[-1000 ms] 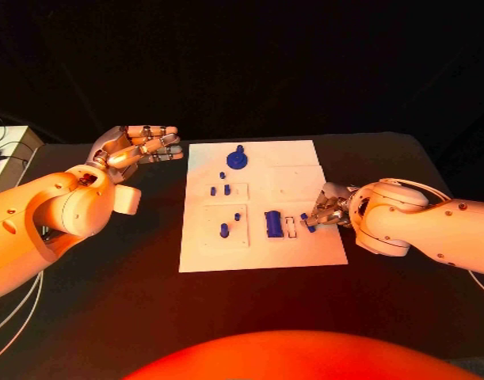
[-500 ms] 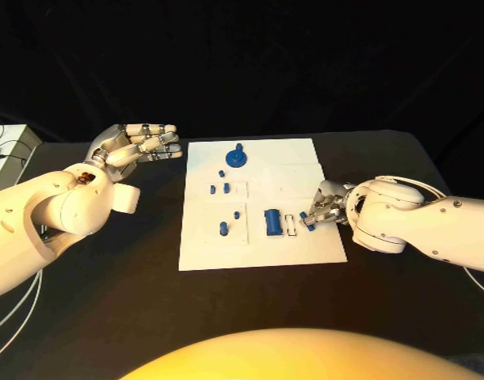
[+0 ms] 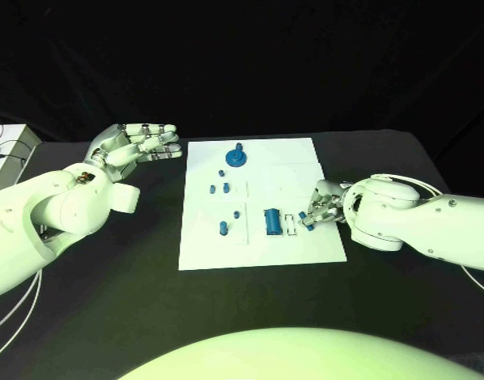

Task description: Assemble the parts on the task board

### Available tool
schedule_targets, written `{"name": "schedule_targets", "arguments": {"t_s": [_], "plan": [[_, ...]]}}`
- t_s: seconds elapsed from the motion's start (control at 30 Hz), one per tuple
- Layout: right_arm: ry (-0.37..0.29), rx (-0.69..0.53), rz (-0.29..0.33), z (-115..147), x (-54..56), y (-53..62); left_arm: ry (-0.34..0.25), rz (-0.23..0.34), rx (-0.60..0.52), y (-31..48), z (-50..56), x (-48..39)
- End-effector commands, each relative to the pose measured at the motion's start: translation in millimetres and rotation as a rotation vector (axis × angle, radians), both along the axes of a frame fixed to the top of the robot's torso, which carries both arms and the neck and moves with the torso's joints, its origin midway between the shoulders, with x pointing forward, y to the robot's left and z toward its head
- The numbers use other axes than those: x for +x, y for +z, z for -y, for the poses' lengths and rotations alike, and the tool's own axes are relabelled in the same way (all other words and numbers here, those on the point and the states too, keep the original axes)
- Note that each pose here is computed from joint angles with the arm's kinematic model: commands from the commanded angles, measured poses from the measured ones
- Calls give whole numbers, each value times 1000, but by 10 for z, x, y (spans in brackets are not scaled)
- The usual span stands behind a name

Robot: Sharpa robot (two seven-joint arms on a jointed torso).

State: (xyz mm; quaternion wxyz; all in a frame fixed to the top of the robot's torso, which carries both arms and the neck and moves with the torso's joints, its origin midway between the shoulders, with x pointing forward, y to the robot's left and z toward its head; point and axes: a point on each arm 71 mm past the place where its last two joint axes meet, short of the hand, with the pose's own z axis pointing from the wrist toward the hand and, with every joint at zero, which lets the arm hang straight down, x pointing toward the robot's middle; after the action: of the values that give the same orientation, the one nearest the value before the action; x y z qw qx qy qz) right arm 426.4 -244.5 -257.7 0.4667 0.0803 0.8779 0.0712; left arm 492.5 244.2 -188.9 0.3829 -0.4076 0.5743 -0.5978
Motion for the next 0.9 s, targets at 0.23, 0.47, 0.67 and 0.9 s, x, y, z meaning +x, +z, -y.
{"name": "schedule_targets", "arguments": {"t_s": [0.23, 0.47, 0.67, 0.9], "plan": [[33, -18, -115, 16, -106, -193, -13, 0, -11, 7, 17, -7], [-8, 49, -141, 43, -132, -184, -12, -1, -10, 6, 16, -6], [-49, 108, -136, 85, -118, -107, -13, -1, -11, 5, 17, -5], [-69, 143, -117, 100, -95, -1, -12, -1, -10, 4, 16, -5]]}}
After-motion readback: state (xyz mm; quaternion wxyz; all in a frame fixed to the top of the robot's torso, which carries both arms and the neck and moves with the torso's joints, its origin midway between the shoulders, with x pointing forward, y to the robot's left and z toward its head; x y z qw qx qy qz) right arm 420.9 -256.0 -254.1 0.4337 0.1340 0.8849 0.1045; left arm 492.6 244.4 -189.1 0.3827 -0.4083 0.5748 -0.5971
